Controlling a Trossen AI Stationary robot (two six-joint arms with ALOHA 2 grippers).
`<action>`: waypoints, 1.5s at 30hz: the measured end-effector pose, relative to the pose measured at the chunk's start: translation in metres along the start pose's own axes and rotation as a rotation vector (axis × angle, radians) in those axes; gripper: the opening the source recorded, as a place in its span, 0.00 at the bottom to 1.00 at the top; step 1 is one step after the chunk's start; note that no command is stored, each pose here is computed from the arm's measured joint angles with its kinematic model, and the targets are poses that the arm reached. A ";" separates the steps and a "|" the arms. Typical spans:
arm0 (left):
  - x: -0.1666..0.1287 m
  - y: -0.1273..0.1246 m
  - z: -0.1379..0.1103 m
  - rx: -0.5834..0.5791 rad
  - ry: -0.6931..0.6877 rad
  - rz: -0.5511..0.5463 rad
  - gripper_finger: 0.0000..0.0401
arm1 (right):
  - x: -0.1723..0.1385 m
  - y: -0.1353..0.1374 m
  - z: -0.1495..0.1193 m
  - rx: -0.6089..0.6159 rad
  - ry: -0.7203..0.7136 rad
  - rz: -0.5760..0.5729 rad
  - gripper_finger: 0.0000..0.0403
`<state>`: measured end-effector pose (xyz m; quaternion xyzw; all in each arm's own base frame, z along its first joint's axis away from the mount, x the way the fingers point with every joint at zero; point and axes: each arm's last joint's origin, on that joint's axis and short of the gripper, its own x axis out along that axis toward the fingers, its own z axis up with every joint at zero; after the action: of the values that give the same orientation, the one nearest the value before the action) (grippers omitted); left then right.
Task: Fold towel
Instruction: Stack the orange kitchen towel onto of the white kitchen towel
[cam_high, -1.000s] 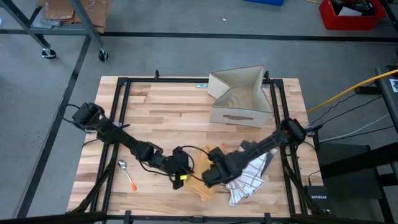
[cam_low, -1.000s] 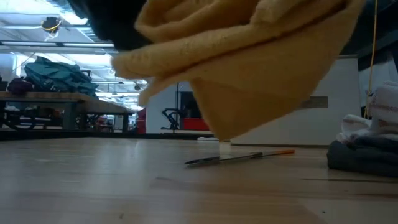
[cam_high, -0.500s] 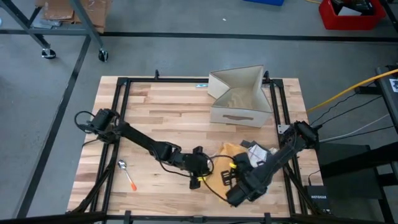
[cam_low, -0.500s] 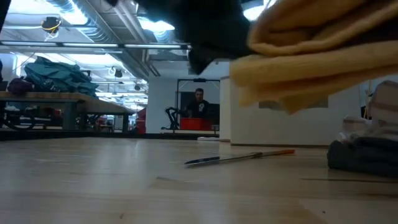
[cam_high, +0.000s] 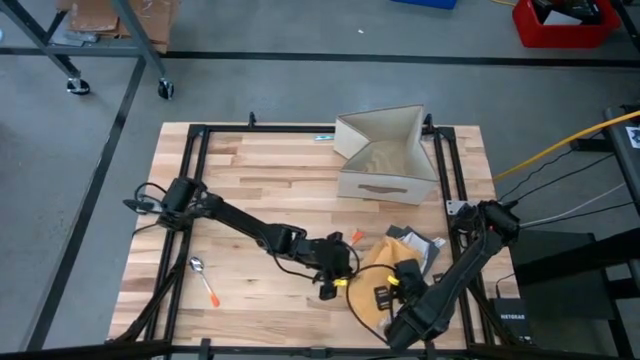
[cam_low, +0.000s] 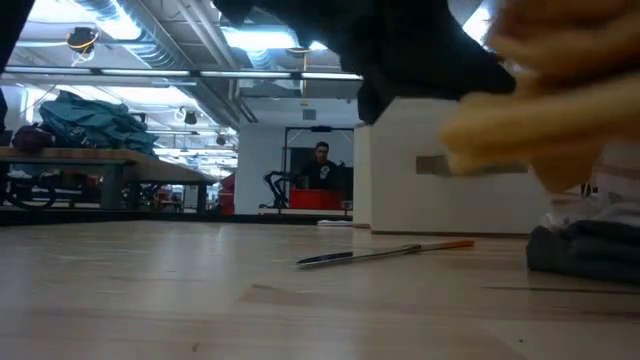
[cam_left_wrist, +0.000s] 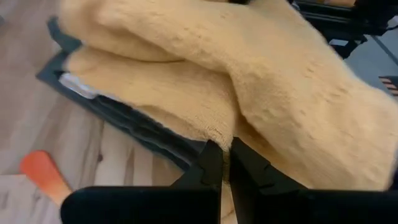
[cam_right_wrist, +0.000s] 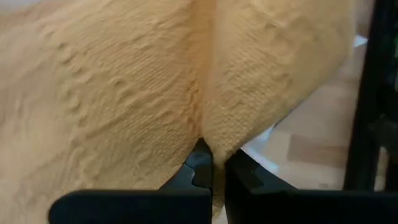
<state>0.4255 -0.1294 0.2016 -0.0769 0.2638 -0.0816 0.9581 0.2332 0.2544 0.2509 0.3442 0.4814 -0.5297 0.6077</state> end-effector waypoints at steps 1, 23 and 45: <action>0.003 0.000 -0.001 -0.003 0.002 -0.004 0.00 | 0.004 -0.001 0.000 -0.004 -0.010 -0.014 0.03; 0.051 0.028 0.002 -0.034 -0.004 0.047 0.00 | 0.050 -0.054 0.007 -0.076 -0.063 -0.143 0.03; 0.071 0.032 -0.019 -0.058 0.009 0.061 0.37 | 0.082 -0.054 0.000 -0.095 0.005 -0.117 0.38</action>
<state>0.4793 -0.1139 0.1445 -0.0963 0.2725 -0.0447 0.9563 0.1780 0.2182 0.1778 0.2878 0.5268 -0.5398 0.5901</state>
